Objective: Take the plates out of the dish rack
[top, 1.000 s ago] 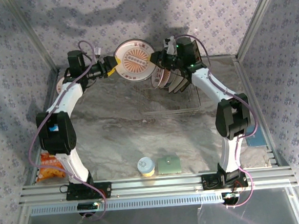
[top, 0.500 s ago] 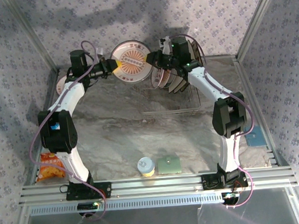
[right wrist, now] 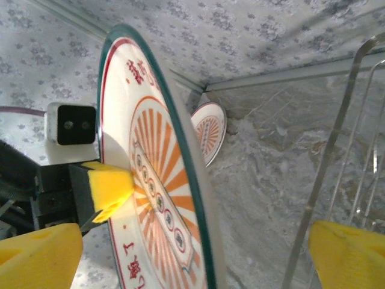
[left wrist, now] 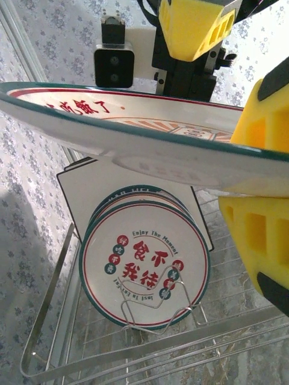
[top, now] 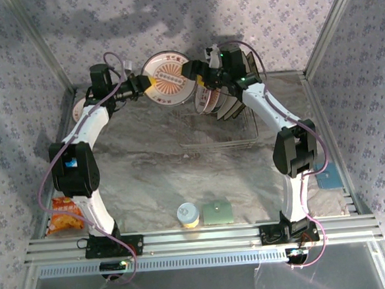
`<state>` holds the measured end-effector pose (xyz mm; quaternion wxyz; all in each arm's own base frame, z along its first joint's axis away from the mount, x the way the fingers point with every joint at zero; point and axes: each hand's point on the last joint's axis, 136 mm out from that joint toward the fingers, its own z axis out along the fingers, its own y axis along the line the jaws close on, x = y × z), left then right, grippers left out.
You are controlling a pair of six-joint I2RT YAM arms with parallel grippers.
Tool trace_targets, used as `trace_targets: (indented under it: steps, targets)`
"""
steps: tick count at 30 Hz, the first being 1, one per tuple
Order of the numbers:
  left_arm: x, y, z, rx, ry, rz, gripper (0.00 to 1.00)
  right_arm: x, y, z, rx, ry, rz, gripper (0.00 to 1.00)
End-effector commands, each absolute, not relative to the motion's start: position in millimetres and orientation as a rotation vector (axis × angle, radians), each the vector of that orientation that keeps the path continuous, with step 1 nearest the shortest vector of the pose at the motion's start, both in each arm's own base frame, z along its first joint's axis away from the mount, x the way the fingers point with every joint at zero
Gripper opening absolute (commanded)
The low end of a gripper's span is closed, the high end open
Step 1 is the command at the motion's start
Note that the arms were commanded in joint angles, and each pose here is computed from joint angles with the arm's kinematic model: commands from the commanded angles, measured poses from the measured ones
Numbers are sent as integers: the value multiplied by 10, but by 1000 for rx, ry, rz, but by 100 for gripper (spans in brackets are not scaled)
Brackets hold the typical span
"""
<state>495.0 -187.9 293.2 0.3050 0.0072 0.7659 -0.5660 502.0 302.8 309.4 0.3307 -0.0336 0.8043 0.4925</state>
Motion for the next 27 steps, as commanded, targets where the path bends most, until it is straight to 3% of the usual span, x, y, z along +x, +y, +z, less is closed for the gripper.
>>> trace_targets:
  steps: [1, 20, 27]
  targets:
    - [4967, -1711, 3303, 52, 1918, -1455, 0, 5006, 2891, 3193, -93, 2138, 1167, 99]
    - [5202, 480, 3111, -705, 1644, -959, 0, 4858, 1512, 3602, -70, 2227, 262, 100]
    - [5264, 910, 2760, -888, 1605, -808, 0, 4769, 1178, 3605, -46, 2244, 41, 100]
